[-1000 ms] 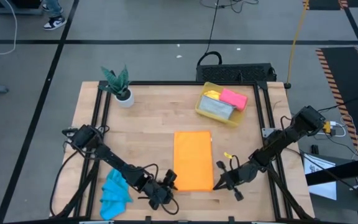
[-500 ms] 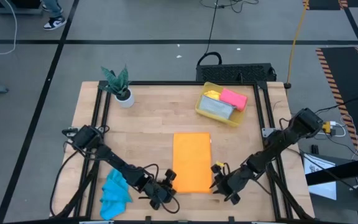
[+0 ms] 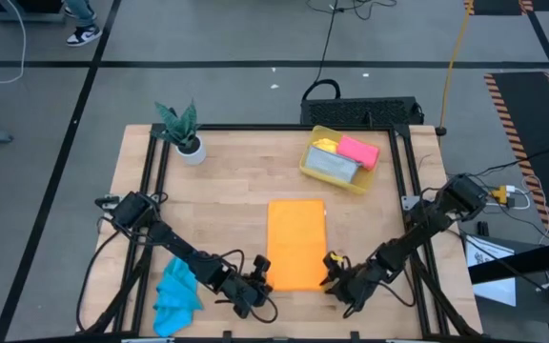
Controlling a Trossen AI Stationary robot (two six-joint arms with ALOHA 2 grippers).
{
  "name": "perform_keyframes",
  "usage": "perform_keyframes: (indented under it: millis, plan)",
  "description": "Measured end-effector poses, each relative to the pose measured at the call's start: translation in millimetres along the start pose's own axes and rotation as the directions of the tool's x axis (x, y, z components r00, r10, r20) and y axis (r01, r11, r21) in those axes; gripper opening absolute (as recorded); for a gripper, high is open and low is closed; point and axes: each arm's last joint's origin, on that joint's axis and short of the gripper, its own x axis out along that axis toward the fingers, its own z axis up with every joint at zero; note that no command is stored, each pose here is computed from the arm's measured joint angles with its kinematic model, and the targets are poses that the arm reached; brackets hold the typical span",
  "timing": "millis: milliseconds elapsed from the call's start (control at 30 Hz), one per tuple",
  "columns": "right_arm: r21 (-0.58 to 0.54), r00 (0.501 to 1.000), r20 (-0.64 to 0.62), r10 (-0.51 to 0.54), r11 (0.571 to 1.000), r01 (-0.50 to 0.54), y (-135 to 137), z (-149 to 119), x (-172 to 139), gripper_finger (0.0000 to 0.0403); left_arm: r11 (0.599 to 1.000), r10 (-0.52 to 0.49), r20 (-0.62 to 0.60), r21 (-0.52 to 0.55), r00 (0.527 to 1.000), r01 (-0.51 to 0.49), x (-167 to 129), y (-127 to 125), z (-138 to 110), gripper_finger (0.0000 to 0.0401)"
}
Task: Fold microfiber towels
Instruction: Fold the orange kitchen towel
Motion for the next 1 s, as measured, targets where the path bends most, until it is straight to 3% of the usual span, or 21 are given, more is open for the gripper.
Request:
perform_keyframes:
  millis: [267,433,833,1000]
  plan:
    - [0.049,0.999,-0.045,0.003,0.999,-0.001,-1.4,-5.5,3.2,0.0046,0.997,0.031,-0.003,-0.066,1.0,-0.031,0.0,0.9,-0.2,0.0021]
    - [0.057,0.999,-0.043,0.012,0.998,-0.009,1.8,-4.7,0.7,0.0006,0.997,0.033,-0.002,-0.072,0.999,-0.034,-0.5,-0.5,0.0,0.0005]
    - [0.142,0.999,0.04,0.013,0.99,-0.018,-3.2,10.7,-18.3,0.0003,0.998,0.026,0.071,-0.065,0.997,-0.022,-21.8,-5.1,16.1,0.0008]
    - [0.139,0.999,0.034,0.013,0.99,-0.018,-3.4,10.3,-18.8,0.0003,1.0,0.02,0.1,0.003,0.995,-0.02,-24.4,-8.8,19.5,0.0079]
